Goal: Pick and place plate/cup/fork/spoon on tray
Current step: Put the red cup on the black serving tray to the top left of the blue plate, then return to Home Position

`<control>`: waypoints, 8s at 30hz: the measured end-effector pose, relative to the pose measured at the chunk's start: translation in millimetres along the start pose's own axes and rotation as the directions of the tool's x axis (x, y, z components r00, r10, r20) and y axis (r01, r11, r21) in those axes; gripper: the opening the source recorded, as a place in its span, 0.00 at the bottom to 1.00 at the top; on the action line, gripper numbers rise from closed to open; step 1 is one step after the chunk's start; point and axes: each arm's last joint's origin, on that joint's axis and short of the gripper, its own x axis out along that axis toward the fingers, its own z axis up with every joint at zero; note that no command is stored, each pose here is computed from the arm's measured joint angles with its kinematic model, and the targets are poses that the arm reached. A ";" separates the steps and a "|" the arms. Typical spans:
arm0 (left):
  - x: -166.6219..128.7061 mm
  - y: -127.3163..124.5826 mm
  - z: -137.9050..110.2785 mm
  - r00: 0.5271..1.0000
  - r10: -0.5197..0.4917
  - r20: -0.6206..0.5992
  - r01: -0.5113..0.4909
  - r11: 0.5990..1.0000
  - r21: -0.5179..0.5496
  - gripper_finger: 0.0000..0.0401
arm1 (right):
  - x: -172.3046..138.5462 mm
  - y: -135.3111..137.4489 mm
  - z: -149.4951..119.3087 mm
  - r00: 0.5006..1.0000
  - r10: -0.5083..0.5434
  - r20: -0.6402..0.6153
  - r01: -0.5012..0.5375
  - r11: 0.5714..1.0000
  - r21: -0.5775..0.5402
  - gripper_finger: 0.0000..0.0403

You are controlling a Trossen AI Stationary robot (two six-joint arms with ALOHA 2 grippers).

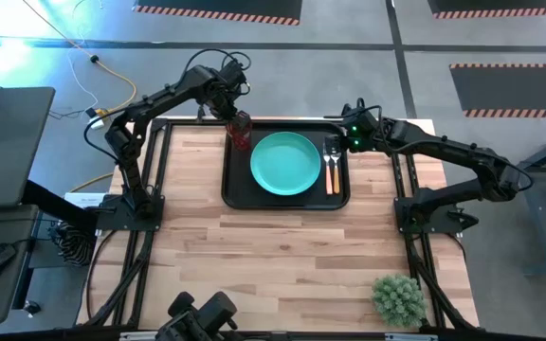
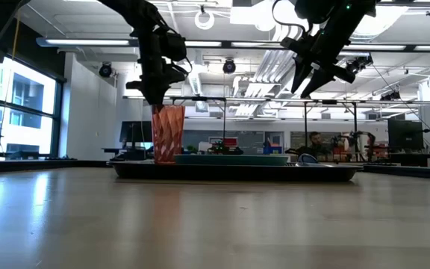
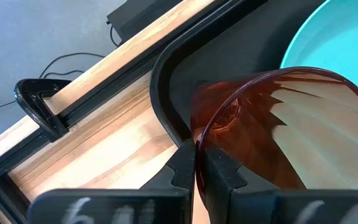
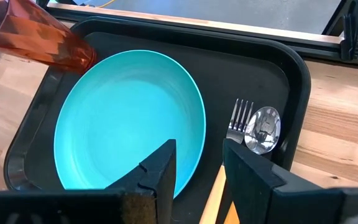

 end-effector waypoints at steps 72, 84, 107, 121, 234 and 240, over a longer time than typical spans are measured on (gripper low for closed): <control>-0.1 1.8 -0.4 0.999 -0.032 -0.011 0.032 0.999 -0.032 0.29 | 0.0 0.0 -0.1 1.000 0.000 -0.001 0.000 1.000 -0.001 0.31; -0.1 3.2 -0.1 1.000 0.018 -0.002 -0.018 0.999 -0.030 0.29 | 0.0 -0.1 0.0 1.000 0.000 0.000 0.000 1.000 0.000 0.31; -12.0 7.2 -2.7 0.999 0.030 0.029 -0.030 1.000 0.004 0.29 | 0.0 0.0 0.0 1.000 0.000 -0.001 0.000 1.000 0.000 0.31; -81.5 15.8 -28.4 0.979 0.005 0.204 -0.009 1.000 0.019 0.29 | 0.1 0.4 -0.4 1.000 0.015 -0.014 -0.015 1.000 0.000 0.31; 36.0 -6.9 -321.4 0.196 -0.808 0.556 0.471 0.575 0.669 0.29 | -109.8 -45.6 -105.2 0.366 0.915 0.168 -0.645 0.380 -0.663 0.31; 36.0 -6.9 -321.4 0.196 -0.808 0.556 0.471 0.575 0.669 0.29 | -85.5 -67.6 -129.6 0.367 0.917 0.156 -0.660 0.375 -0.651 0.31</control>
